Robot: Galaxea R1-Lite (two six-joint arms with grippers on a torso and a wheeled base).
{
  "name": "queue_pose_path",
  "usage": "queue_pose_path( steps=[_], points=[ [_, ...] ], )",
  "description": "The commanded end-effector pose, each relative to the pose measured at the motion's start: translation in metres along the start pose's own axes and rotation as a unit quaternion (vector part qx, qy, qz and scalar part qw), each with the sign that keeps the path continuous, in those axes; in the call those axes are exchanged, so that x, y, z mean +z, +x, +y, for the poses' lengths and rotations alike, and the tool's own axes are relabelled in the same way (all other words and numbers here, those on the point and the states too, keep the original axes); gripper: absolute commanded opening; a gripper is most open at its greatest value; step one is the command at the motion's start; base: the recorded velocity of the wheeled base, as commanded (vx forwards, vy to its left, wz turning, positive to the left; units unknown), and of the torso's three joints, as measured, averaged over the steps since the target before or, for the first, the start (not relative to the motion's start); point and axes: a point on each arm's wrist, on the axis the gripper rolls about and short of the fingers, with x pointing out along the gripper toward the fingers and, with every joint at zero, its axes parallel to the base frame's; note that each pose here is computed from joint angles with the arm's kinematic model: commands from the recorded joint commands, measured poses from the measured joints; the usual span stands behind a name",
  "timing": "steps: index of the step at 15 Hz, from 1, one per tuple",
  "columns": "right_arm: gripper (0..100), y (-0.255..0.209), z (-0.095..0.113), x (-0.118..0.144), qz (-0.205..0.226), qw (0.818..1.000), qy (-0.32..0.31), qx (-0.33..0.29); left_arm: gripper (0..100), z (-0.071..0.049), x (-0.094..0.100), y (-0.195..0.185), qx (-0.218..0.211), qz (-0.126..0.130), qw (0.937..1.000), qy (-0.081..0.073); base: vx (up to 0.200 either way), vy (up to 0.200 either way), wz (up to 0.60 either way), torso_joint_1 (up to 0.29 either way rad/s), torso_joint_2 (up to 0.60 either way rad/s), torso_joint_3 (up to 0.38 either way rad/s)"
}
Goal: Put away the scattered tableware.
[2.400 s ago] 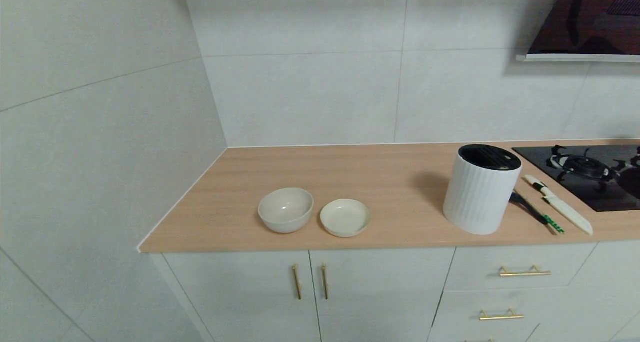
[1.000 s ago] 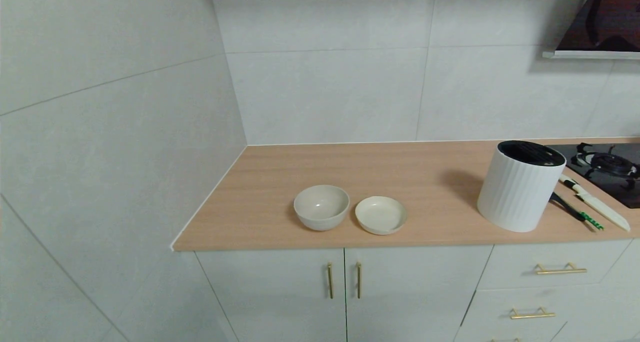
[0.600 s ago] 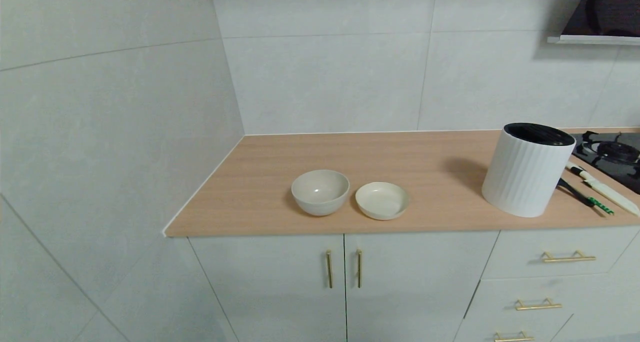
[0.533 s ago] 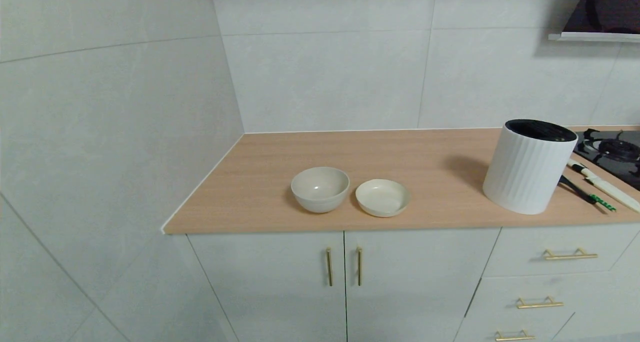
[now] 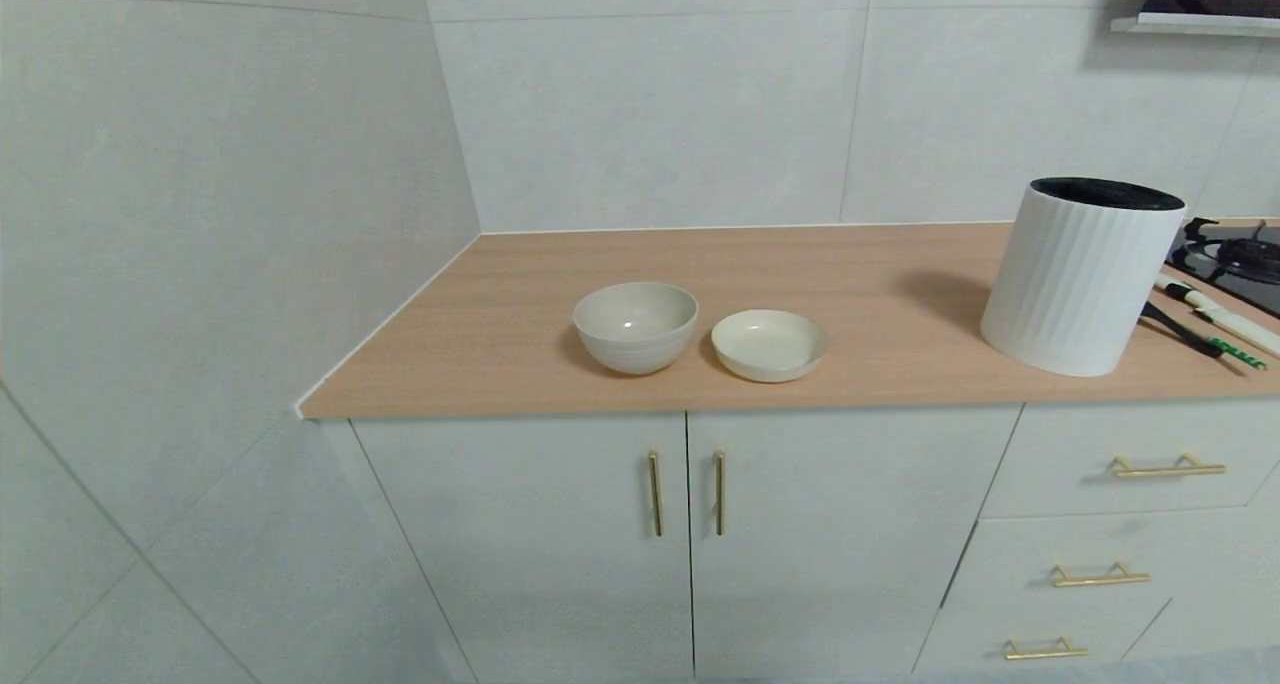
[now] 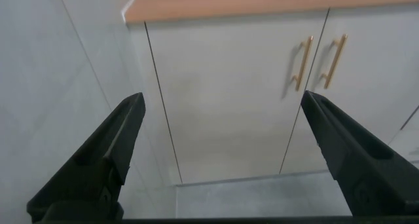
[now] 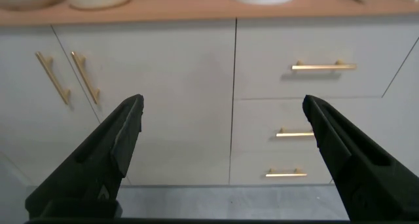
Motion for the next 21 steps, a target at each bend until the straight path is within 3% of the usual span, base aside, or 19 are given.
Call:
queue_pose_path(
  steps=[1,16,21],
  points=[
    [100,0.0,0.0,0.0,0.0,1.0,0.0,0.0,100,0.0,0.0,0.0,0.0,0.0,1.0,0.0,0.0,0.0,0.0,-0.217,0.5,0.29],
    [100,0.0,0.0,0.0,0.0,1.0,0.001,0.0,100,0.0,0.0,0.0,0.0,0.0,1.0,-0.001,0.0,0.0,0.0,-0.17,0.47,0.296],
    [100,0.0,0.0,0.0,0.0,1.0,0.001,0.0,100,0.0,0.0,0.0,0.0,0.0,1.0,-0.001,0.0,0.0,0.0,-0.027,0.12,0.077]
  ],
)
